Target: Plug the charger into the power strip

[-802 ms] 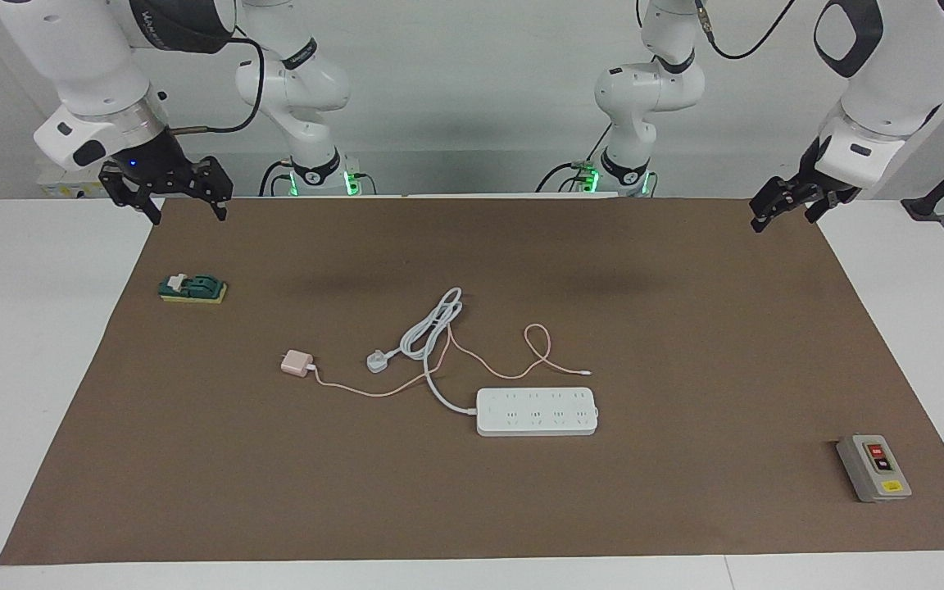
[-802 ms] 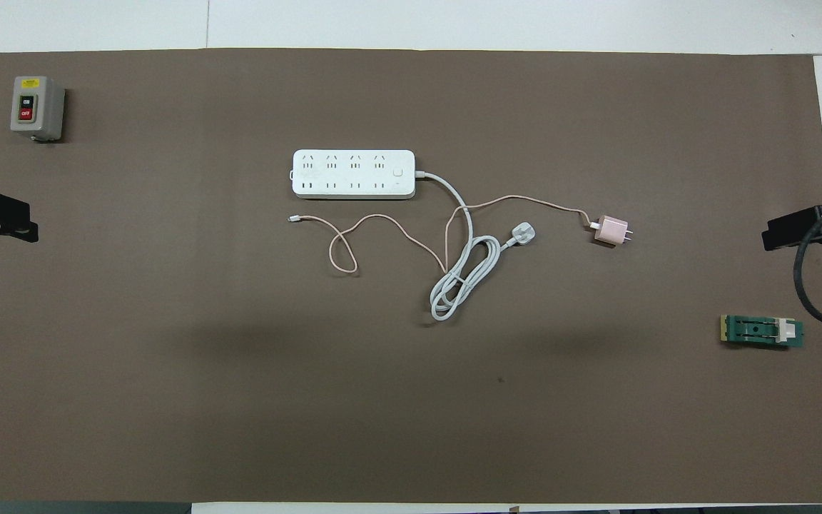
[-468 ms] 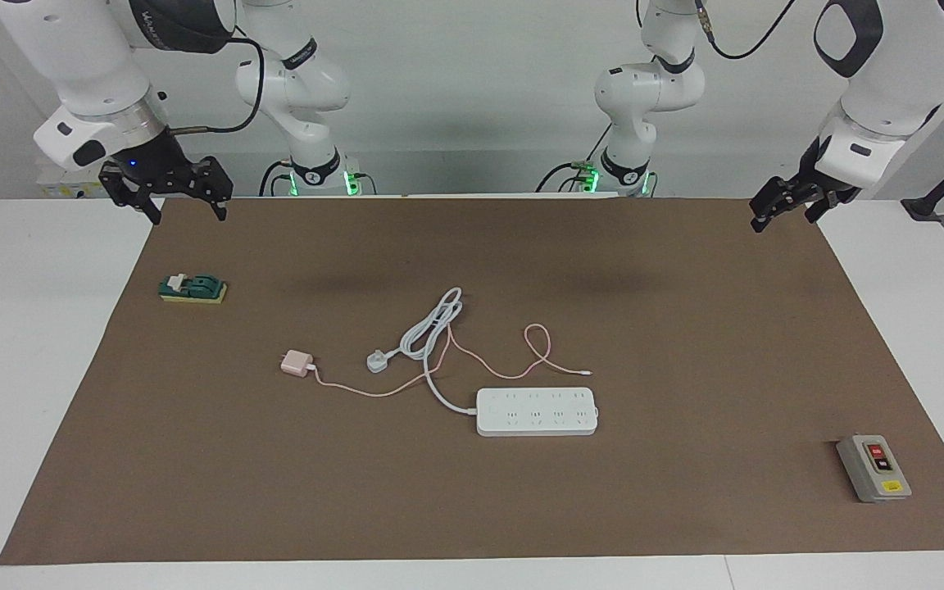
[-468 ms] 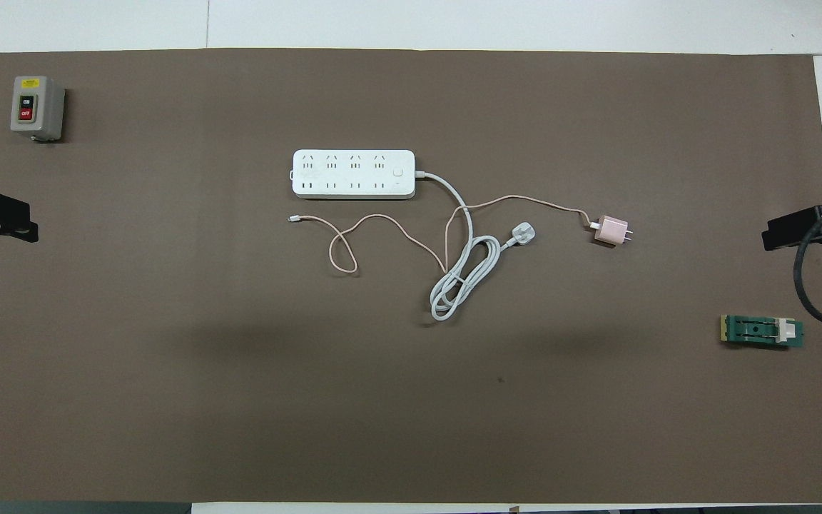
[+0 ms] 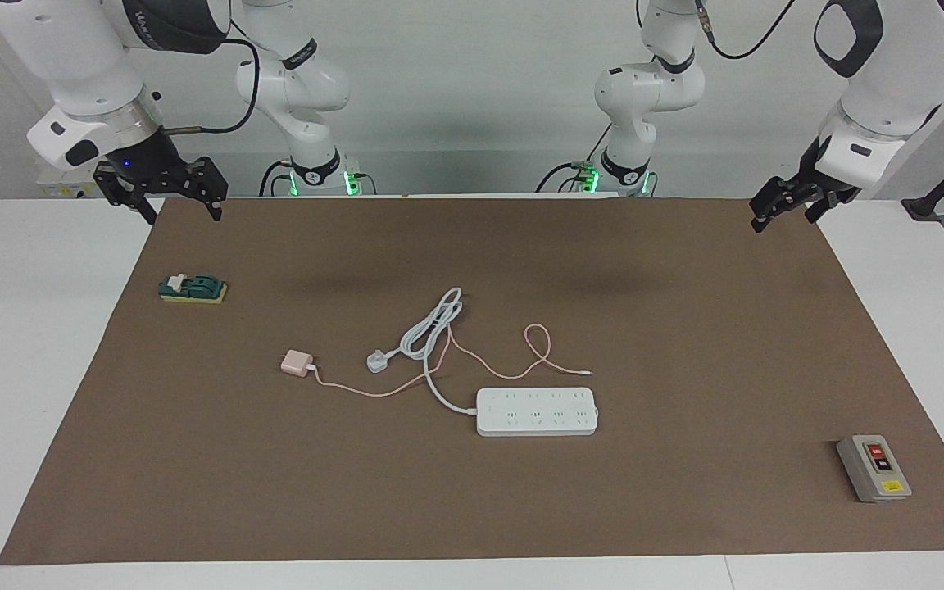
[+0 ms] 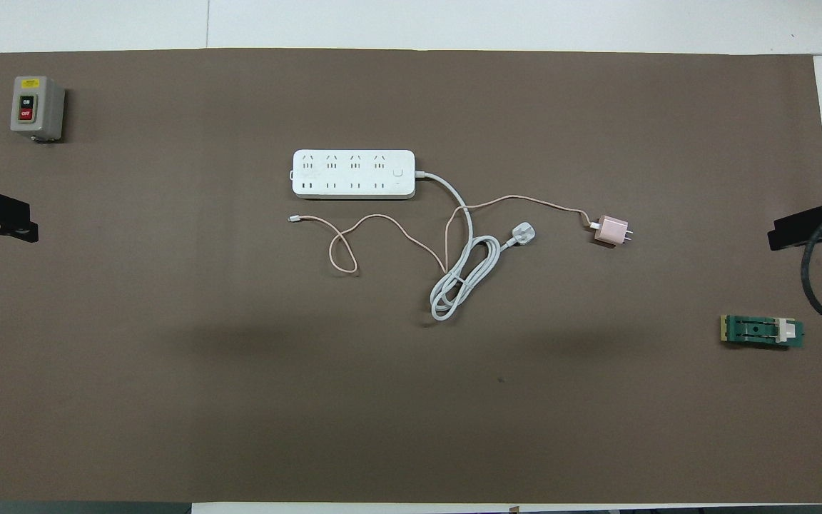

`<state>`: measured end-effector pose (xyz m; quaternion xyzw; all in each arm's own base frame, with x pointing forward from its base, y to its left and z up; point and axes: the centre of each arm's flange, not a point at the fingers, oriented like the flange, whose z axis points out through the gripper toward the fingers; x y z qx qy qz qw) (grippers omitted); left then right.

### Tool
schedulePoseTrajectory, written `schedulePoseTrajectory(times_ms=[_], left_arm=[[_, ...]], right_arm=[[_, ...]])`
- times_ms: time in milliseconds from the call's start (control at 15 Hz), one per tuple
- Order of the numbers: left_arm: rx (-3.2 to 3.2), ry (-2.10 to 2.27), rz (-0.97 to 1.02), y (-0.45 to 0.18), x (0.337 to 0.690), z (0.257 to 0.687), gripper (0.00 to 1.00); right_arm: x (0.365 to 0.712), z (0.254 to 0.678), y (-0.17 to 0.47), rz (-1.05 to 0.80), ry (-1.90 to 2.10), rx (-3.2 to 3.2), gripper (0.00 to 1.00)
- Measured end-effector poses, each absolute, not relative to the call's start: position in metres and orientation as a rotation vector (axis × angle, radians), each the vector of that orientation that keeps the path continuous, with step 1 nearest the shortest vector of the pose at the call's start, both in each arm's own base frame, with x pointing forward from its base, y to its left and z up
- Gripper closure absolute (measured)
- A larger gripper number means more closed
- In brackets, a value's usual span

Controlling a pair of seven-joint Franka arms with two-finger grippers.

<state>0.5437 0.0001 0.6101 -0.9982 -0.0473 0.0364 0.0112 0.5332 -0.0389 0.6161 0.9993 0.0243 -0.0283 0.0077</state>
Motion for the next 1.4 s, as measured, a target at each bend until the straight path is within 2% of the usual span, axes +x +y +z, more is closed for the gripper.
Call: schedulePoseTrajectory(times_ms=[201,535,1136,1404], left_arm=[[-3.114,-0.148,0.114,0.000,0.544,0.610,0.00],[-3.114,-0.148,0.114,0.000,0.544,0.610,0.00],[-3.114,-0.148,0.114,0.000,0.544,0.610,0.00],[-3.114,-0.148,0.114,0.000,0.544,0.610,0.00]], right_arm=[[0.536,0.615,-0.042,-0.062,-0.065,3.122,0.00],[0.545,0.596,-0.029,-0.032,-0.594,3.107,0.00],[0.595,0.478,-0.057,-0.253,-1.562,3.004,0.00],[0.600,0.434,-0.079,-0.360,-2.051,2.866,0.00]])
